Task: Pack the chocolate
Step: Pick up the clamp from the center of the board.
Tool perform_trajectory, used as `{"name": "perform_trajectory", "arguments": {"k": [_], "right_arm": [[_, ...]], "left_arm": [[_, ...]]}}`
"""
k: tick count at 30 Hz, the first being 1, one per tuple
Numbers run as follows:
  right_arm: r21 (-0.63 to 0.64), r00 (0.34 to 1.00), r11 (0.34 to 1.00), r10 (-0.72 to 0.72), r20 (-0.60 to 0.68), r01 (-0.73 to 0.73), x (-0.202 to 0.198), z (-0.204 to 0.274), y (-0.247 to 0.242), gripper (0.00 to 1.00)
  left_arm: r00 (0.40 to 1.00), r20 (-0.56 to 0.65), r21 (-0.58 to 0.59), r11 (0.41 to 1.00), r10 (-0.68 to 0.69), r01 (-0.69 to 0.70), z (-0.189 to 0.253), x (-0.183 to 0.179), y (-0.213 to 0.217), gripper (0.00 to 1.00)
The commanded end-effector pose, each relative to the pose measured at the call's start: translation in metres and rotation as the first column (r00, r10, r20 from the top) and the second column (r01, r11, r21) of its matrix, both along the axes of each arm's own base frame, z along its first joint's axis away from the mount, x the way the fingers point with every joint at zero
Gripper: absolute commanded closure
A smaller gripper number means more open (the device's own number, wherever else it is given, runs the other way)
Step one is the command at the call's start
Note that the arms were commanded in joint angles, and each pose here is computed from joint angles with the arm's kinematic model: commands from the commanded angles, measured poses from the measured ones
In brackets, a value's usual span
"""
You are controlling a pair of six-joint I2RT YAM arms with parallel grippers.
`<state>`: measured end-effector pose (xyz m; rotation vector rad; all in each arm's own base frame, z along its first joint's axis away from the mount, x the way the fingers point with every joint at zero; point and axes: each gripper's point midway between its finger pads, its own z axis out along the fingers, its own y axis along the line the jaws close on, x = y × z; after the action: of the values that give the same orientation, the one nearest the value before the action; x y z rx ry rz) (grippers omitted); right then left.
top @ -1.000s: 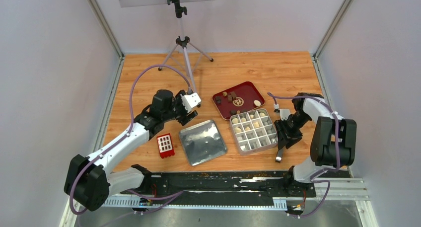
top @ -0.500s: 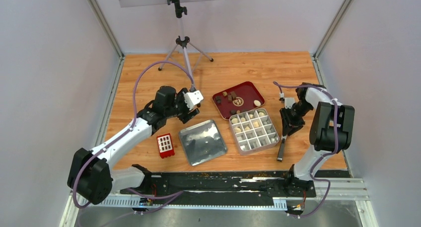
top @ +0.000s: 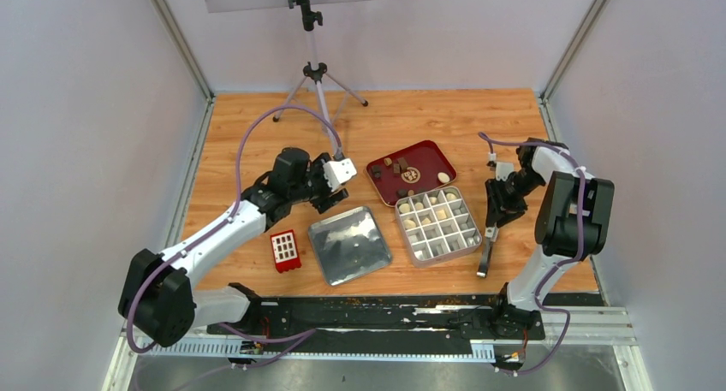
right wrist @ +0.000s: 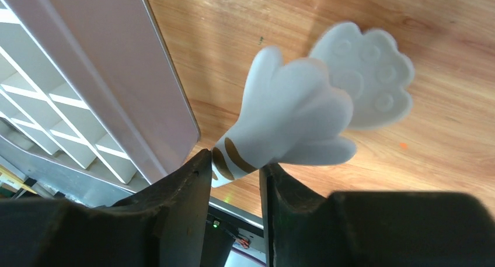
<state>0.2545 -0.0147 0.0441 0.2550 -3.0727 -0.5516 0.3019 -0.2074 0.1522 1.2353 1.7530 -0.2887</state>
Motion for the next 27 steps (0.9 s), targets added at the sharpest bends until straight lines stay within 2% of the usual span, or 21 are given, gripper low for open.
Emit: {"name": "perform_trajectory", "arguments": {"k": [1,7,16,18,20,22,25,27], "right_arm": [[0.035,0.999,0.999,-0.014,0.032,0.012,0.006,0.002,0.007,0.68],[0.022,0.997,1.0,-0.01,0.077,0.008,0.015,0.016,0.003,0.8],[0.003,0.989,1.0,0.007,0.145,-0.008,0.009,0.033,0.004,0.91],[-0.042,0.986,0.999,0.015,0.164,-0.008,0.01,0.042,-0.004,0.9],[-0.139,0.982,0.989,-0.016,0.188,0.043,0.007,0.05,-0.018,0.88],[-0.205,0.978,0.973,-0.07,0.196,0.111,-0.003,0.052,-0.029,0.82],[-0.208,0.975,0.965,-0.121,0.184,0.159,-0.014,0.045,-0.033,0.66],[-0.225,0.972,0.953,-0.17,0.16,0.204,-0.008,0.039,-0.038,0.62]], "left_arm": [[0.993,0.09,-0.006,0.997,-0.079,0.08,0.029,0.007,-0.018,0.26],[0.985,0.122,0.001,0.993,-0.121,0.121,0.041,0.01,-0.027,0.26],[0.96,0.167,0.019,0.975,-0.223,0.223,0.05,0.005,-0.046,0.26],[0.951,0.182,0.037,0.969,-0.248,0.246,0.052,0.003,-0.049,0.27],[0.946,0.19,0.049,0.964,-0.264,0.26,0.053,0.002,-0.05,0.27],[0.944,0.19,0.052,0.963,-0.269,0.264,0.053,0.001,-0.05,0.27],[0.949,0.179,0.044,0.966,-0.259,0.256,0.051,-0.001,-0.05,0.26],[0.956,0.164,0.037,0.97,-0.243,0.241,0.048,-0.002,-0.049,0.26]]}}
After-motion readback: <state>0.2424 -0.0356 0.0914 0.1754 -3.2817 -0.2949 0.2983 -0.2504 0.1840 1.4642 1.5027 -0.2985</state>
